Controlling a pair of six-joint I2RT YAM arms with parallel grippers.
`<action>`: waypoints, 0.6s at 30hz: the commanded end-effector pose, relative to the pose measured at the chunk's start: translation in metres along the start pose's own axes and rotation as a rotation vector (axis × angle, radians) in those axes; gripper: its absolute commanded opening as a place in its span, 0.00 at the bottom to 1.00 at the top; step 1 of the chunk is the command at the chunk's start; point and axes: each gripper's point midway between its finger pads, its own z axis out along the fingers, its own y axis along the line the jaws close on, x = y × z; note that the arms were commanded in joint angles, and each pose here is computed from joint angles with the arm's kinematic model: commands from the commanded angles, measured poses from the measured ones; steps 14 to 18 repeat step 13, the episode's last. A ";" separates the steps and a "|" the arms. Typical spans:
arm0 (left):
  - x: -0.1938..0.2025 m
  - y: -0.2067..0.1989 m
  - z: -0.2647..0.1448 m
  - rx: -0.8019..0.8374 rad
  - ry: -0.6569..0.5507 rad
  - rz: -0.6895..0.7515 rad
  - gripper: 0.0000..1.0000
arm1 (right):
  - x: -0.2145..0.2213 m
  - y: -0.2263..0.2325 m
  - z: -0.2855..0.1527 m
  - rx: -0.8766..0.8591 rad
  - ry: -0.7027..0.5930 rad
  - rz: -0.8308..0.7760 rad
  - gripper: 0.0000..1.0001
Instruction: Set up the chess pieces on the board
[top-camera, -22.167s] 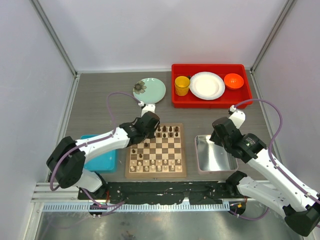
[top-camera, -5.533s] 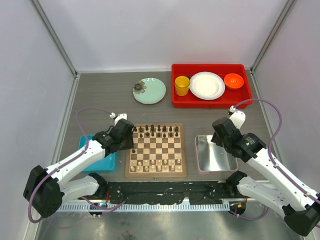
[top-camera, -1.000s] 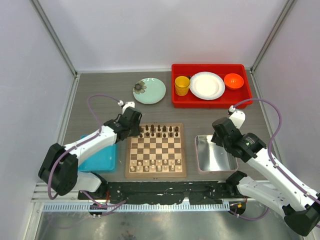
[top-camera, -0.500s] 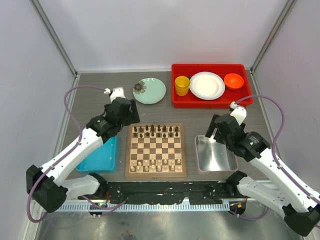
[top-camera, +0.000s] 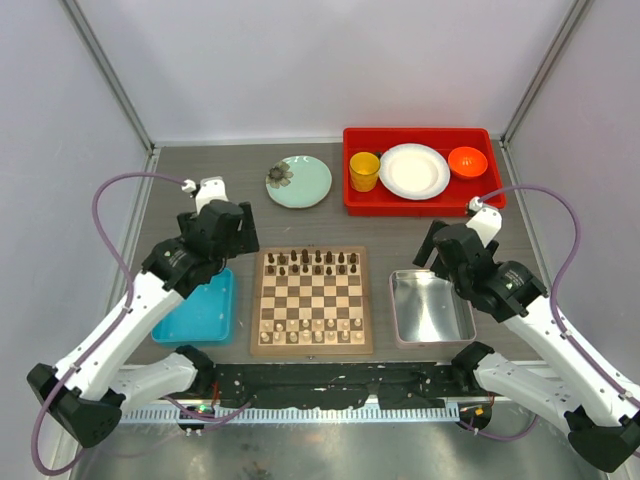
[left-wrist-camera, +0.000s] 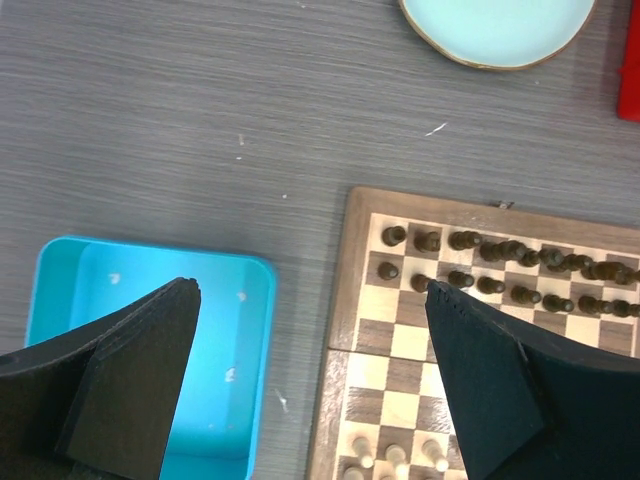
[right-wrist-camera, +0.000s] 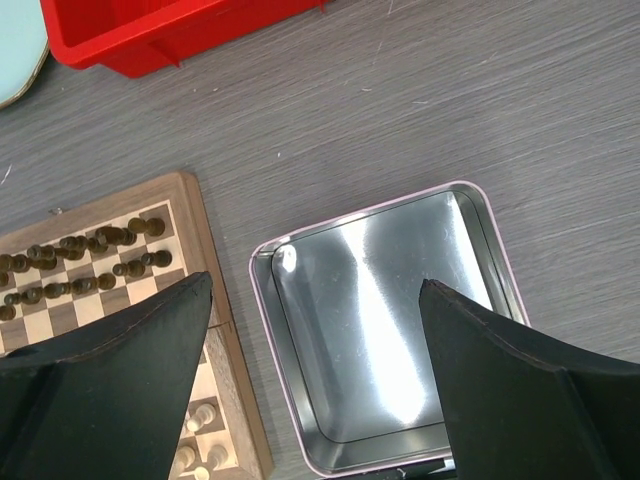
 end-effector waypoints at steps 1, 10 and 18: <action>-0.011 0.024 -0.019 -0.049 -0.046 0.041 1.00 | -0.015 -0.005 0.002 0.052 -0.072 0.068 0.90; -0.015 0.036 -0.040 0.003 -0.117 0.018 1.00 | -0.018 -0.011 0.007 0.073 -0.120 0.094 0.91; -0.017 0.039 -0.044 0.003 -0.127 0.015 1.00 | -0.024 -0.011 0.006 0.043 -0.174 0.117 0.91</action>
